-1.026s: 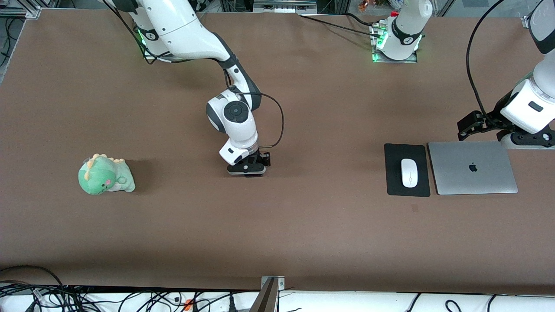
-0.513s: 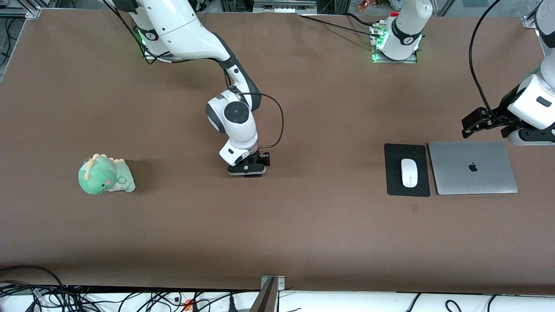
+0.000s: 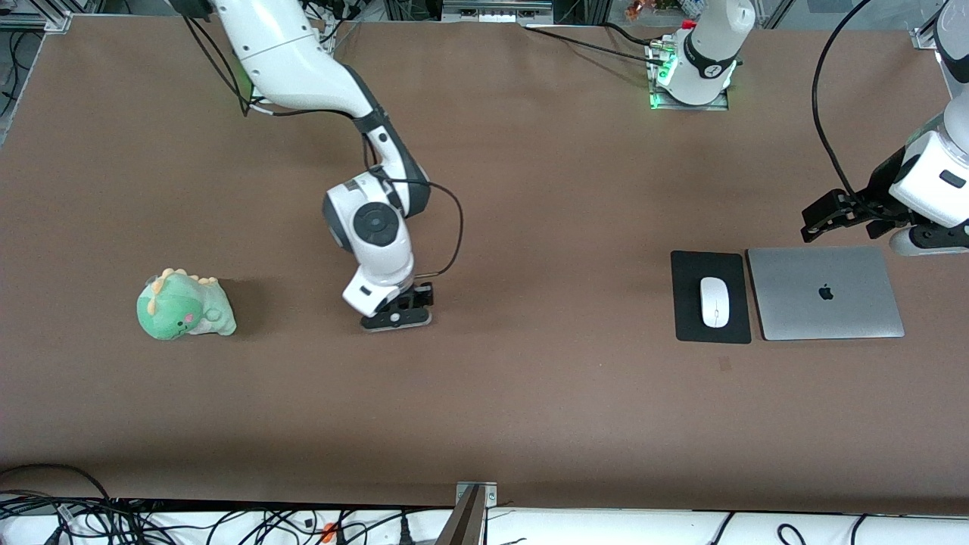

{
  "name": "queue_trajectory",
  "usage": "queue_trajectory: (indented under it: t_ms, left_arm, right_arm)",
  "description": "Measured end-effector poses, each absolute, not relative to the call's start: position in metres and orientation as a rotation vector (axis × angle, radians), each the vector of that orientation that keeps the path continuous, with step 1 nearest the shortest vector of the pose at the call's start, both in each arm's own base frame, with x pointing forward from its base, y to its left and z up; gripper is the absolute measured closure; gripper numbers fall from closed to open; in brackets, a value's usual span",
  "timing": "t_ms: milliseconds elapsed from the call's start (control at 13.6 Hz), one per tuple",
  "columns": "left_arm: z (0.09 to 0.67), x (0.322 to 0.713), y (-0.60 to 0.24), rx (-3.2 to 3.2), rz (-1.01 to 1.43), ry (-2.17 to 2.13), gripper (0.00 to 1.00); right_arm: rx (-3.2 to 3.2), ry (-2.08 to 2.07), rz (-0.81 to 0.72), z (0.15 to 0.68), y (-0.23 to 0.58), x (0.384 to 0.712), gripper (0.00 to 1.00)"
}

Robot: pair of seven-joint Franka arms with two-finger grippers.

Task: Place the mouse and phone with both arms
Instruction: 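Carry the phone toward the plush toy while the left gripper retracts, then lower the black phone beside the plush toy and open the right gripper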

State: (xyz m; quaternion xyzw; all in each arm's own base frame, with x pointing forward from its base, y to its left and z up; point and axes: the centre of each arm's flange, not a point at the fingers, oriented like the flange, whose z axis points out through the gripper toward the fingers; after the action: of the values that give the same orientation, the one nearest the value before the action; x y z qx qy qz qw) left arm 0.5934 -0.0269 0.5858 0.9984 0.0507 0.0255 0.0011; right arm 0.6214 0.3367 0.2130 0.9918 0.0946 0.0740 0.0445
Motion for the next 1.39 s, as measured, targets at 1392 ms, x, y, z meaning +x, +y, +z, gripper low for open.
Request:
queue_trajectory:
  t_ms: [1392]
  left_arm:
    - [0.585,0.596,-0.034,3.138,0.048,0.147,0.0]
  right_arm:
    - [3.082,0.159,0.22,0.183,0.102,0.608,0.19]
